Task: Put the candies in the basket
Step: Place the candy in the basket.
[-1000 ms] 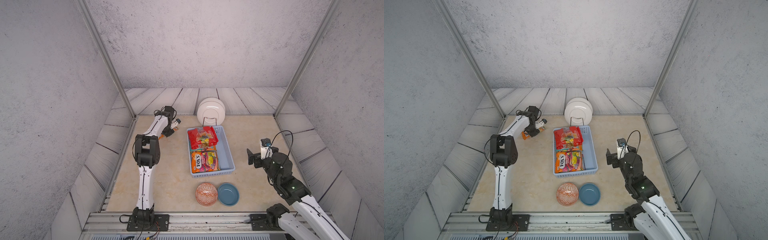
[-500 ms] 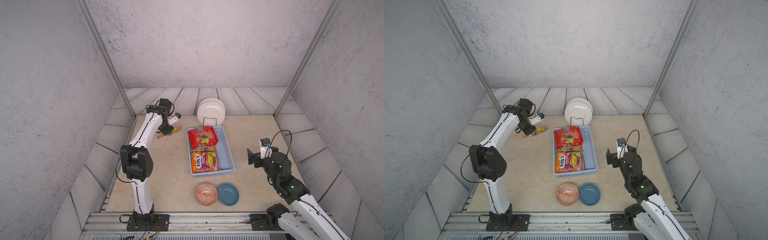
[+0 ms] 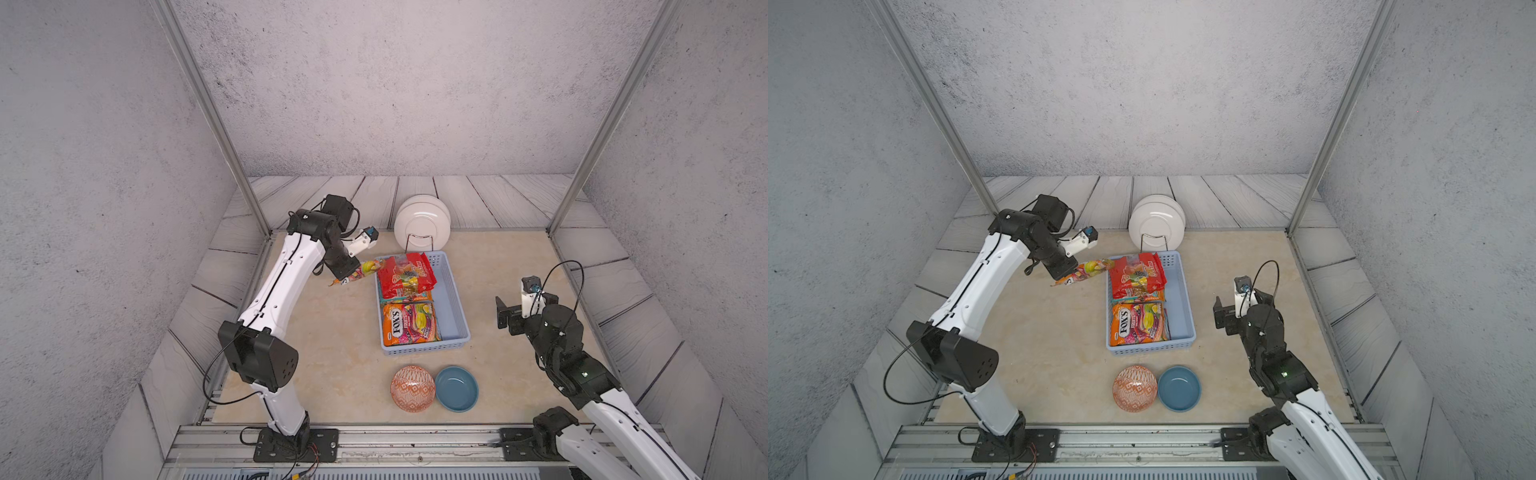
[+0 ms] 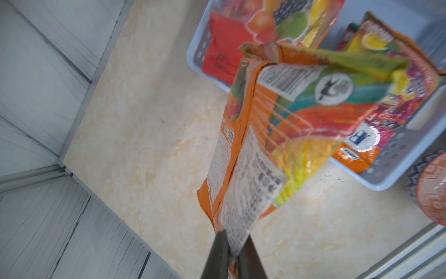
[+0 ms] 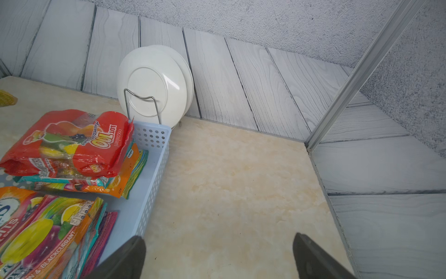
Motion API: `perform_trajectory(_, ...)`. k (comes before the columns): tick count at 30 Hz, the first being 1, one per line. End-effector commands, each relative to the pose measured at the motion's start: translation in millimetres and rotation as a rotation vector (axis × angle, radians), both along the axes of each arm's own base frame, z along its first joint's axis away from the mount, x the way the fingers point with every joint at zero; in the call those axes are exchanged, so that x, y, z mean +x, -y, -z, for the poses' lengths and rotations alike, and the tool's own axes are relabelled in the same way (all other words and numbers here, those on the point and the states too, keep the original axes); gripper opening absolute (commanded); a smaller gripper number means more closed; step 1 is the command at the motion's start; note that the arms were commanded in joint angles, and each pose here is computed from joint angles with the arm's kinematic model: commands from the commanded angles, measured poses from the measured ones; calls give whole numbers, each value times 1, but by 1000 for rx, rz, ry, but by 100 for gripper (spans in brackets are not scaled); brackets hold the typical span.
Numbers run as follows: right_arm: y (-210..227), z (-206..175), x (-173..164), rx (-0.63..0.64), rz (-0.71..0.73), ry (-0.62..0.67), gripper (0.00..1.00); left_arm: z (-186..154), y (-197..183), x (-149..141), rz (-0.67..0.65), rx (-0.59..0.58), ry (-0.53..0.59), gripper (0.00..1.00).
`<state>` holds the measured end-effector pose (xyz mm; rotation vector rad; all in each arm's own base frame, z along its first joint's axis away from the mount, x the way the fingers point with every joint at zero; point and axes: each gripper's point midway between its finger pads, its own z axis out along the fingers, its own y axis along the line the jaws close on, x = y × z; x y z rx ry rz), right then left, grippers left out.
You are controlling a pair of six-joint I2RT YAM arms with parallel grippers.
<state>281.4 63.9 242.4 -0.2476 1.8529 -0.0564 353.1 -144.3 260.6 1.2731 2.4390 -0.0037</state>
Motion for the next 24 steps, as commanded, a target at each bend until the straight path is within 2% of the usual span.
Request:
perform_trajectory(1,2,-6,-1,5,5,30,99,-14,25,-20,17,-129,-27,0)
perform_trajectory(7,3,-6,-1,4,12,36,99,-10,66,-38,103,-163,-74,0)
perform_trajectory(11,6,1,0,-13,31,2,99,1,86,-48,132,-152,-116,0)
perform_trajectory(15,3,-6,0,4,12,33,99,15,106,-56,158,-142,-129,0)
perform_trajectory(18,6,1,0,-14,31,4,99,25,118,-63,176,-93,-123,0)
perform_trajectory(21,3,-6,0,3,13,38,99,33,124,-57,155,-75,-101,0)
perform_trajectory(24,4,-2,0,-7,19,17,99,40,126,-48,123,-49,-80,0)
